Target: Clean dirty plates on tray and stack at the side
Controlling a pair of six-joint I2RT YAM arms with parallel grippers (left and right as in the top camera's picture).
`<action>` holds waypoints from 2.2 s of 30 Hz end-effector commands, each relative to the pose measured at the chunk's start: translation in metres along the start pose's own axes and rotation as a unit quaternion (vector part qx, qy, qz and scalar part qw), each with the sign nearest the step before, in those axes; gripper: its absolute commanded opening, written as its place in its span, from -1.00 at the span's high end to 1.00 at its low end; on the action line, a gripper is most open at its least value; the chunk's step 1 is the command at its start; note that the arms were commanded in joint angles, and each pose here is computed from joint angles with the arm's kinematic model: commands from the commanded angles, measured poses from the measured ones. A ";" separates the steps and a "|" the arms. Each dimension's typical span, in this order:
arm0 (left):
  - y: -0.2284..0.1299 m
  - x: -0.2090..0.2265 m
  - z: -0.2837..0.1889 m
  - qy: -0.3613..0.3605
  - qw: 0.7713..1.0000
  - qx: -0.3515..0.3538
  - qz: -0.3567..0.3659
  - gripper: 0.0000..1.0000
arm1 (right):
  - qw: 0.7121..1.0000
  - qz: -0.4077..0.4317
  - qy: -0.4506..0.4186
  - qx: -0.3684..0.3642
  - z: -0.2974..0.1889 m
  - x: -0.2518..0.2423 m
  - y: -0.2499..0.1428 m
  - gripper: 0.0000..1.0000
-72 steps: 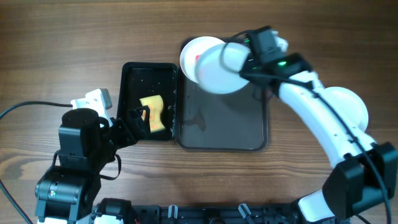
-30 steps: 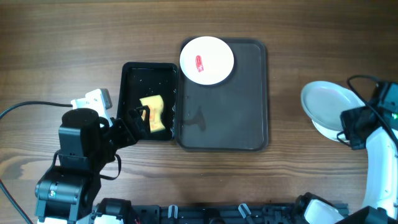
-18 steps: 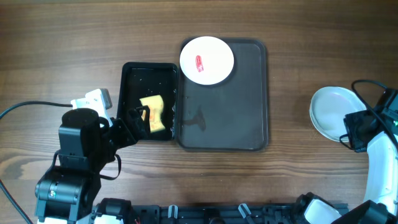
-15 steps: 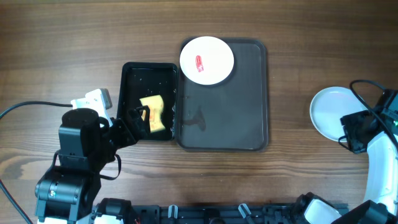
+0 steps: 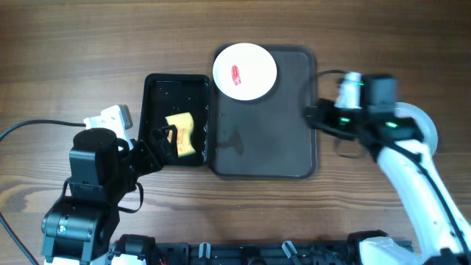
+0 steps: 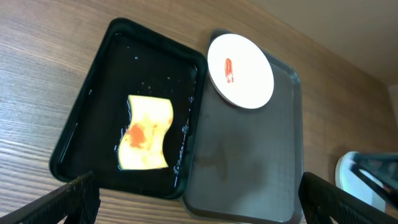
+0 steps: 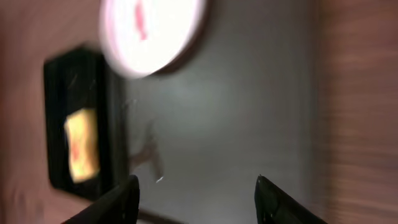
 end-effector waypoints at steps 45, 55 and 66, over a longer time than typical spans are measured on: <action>0.004 0.000 -0.002 0.002 1.000 -0.008 -0.003 -1.00 | 0.985 -0.090 -0.149 0.012 0.097 0.033 0.099 0.91; 0.000 -0.006 -0.002 -0.027 1.000 0.010 -0.003 -1.00 | 0.961 0.082 -0.226 0.135 0.084 -0.005 0.020 0.91; -0.001 -0.008 0.007 -0.031 0.999 0.035 -0.006 -1.00 | 0.959 0.137 -0.172 0.180 0.122 -0.024 -0.037 0.91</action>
Point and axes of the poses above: each gripper's point midway between its finger pads, its own z axis out along the fingers, its own x axis along the line the jaws close on, y = z × x, the point moved 7 cm from there along -z, back along the fingers, and after that the axes turned 2 degrees about -z, right-handed, at the moved point
